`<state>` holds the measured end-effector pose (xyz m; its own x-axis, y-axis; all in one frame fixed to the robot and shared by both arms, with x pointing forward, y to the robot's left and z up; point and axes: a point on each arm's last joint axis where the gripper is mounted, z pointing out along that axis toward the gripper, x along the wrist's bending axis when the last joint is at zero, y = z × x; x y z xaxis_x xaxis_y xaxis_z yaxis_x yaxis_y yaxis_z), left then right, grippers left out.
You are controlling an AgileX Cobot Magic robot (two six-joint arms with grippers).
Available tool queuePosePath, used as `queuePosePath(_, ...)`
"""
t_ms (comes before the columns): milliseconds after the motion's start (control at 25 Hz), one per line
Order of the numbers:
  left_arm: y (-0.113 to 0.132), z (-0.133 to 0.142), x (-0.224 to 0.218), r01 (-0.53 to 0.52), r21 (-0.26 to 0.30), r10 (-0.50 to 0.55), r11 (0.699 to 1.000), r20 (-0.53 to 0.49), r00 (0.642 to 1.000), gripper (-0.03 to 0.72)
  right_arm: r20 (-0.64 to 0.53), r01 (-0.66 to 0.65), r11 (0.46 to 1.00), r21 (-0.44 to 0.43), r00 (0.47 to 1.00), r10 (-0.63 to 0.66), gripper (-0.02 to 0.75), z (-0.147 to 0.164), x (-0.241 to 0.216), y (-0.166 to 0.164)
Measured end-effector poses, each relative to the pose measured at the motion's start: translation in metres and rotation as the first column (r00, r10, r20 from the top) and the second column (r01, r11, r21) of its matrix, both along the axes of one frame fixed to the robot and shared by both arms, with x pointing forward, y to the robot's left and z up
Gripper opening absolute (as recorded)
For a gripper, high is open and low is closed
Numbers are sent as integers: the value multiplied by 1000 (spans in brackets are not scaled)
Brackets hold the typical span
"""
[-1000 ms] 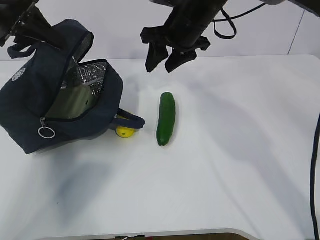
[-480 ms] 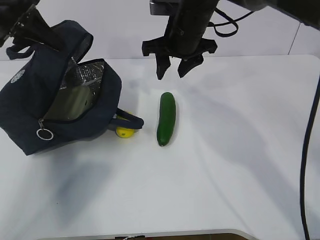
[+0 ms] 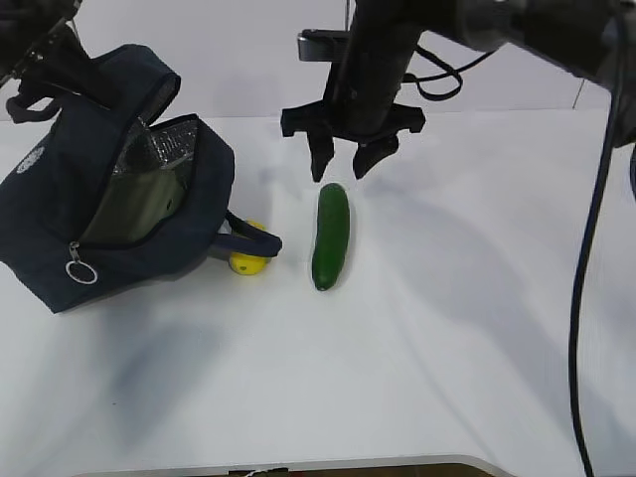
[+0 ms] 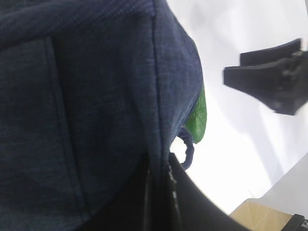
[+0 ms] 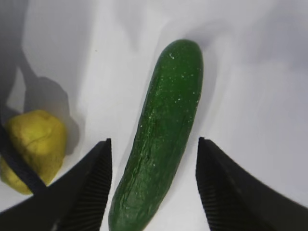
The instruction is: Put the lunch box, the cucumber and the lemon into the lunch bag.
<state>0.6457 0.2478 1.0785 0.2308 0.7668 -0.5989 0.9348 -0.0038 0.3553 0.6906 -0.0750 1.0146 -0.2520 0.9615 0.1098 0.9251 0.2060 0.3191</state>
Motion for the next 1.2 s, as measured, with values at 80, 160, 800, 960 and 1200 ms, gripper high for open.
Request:
queuePosePath(80,0,0,0,0,0,0,1000,0,1000,-17,-20,5,1000,-1,1000,-5,447,-9,2,1)
queuePosePath(160,0,0,0,0,0,0,1000,0,1000,-17,-45,12,1000,7,999,-11,447,-19,3,4)
queuePosePath(800,0,0,0,0,4,0,1000,0,1000,-17,-96,40,999,-5,995,-40,554,-44,7,6)
queuePosePath(960,0,0,0,0,4,0,1000,0,1000,-17,-115,40,999,-15,993,-41,555,-56,8,7)
queuePosePath(1200,1,-1,0,1,9,-1,1000,0,1000,-17,-126,39,999,-21,991,-42,555,-63,9,7)
